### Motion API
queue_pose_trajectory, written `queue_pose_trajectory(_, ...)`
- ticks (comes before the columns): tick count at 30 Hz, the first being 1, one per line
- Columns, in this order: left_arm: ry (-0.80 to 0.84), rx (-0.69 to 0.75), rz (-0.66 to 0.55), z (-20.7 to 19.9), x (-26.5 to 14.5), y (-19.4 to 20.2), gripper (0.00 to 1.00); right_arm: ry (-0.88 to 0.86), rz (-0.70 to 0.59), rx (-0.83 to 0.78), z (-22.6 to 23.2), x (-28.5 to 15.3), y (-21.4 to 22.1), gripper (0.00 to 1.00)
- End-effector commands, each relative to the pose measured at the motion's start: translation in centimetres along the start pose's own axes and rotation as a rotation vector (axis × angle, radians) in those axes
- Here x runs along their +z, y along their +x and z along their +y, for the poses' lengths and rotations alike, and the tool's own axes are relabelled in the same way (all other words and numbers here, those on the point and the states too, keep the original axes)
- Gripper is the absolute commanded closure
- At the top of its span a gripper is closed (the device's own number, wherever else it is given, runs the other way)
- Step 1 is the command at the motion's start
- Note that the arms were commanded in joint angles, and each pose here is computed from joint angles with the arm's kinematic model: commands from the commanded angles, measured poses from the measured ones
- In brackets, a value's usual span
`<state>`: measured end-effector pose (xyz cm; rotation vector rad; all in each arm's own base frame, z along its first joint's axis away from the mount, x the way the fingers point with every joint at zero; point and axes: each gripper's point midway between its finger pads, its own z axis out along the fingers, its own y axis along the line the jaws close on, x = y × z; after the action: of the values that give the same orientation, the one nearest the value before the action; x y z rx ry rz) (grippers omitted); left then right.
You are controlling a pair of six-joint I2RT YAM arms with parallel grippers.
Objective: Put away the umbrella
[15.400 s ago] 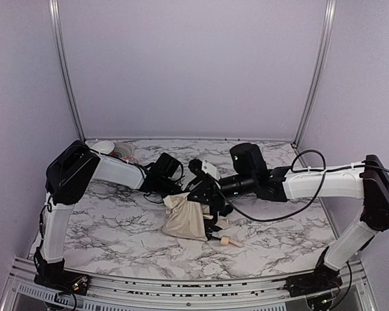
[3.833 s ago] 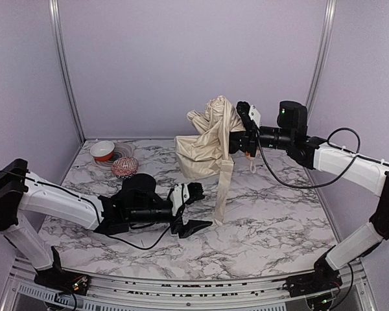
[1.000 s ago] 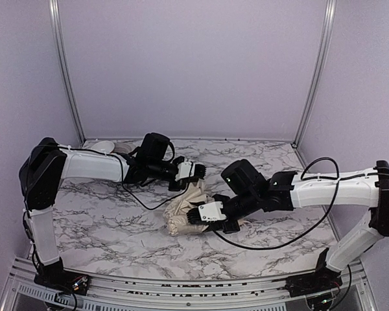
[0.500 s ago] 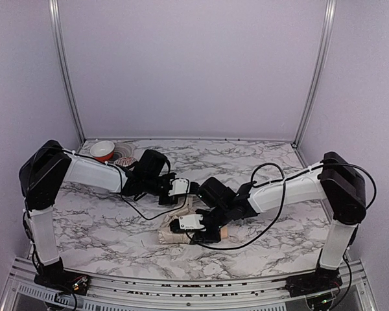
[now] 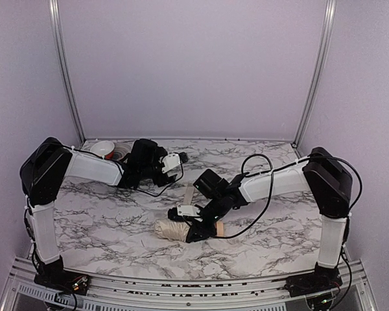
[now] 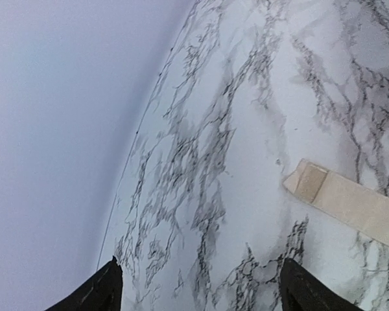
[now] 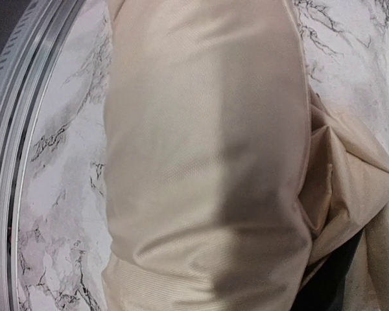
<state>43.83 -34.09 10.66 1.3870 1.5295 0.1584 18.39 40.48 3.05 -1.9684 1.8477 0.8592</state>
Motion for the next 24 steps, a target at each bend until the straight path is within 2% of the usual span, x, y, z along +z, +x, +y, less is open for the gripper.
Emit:
queue_pose_trajectory(1, -0.214, -0.195, 0.044, 7.0, -3.1, 2.1, 0.12, -0.174, 0.28, 0.283, 3.9, 2.1, 9.6, 1.0)
queue_pose_trajectory(3, -0.219, -0.219, -0.008, 7.3, -5.5, 1.0, 0.13, -0.199, 0.267, 0.299, 3.9, 2.1, 9.5, 1.0)
queue_pose_trajectory(5, -0.172, -0.206, -0.084, 5.7, -8.4, -1.0, 0.21, -0.222, 0.258, 0.323, 3.8, 2.1, 9.5, 1.0)
queue_pose_trajectory(8, -0.04, -0.09, -0.224, 0.0, -13.4, -4.5, 0.37, -0.252, 0.254, 0.371, 3.3, 2.0, 9.6, 1.0)
queue_pose_trajectory(11, 0.121, 0.012, -0.307, -6.3, -17.9, -6.4, 0.42, -0.287, 0.252, 0.429, 2.9, 2.0, 9.7, 1.0)
queue_pose_trajectory(14, 0.282, 0.03, -0.379, -10.8, -20.9, -8.5, 0.32, -0.296, 0.256, 0.484, 1.9, 1.6, 10.1, 1.0)
queue_pose_trajectory(16, 0.345, 0.095, -0.364, -13.6, -21.3, -8.5, 0.25, -0.311, 0.253, 0.498, 1.8, 1.5, 10.0, 1.0)
queue_pose_trajectory(21, 0.405, 0.173, -0.239, -16.6, -18.8, -6.5, 0.11, -0.351, 0.235, 0.531, 1.6, 1.5, 9.6, 1.0)
queue_pose_trajectory(24, 0.422, 0.207, -0.211, -17.9, -17.1, -5.9, 0.09, -0.379, 0.219, 0.531, 1.7, 1.6, 9.2, 1.0)
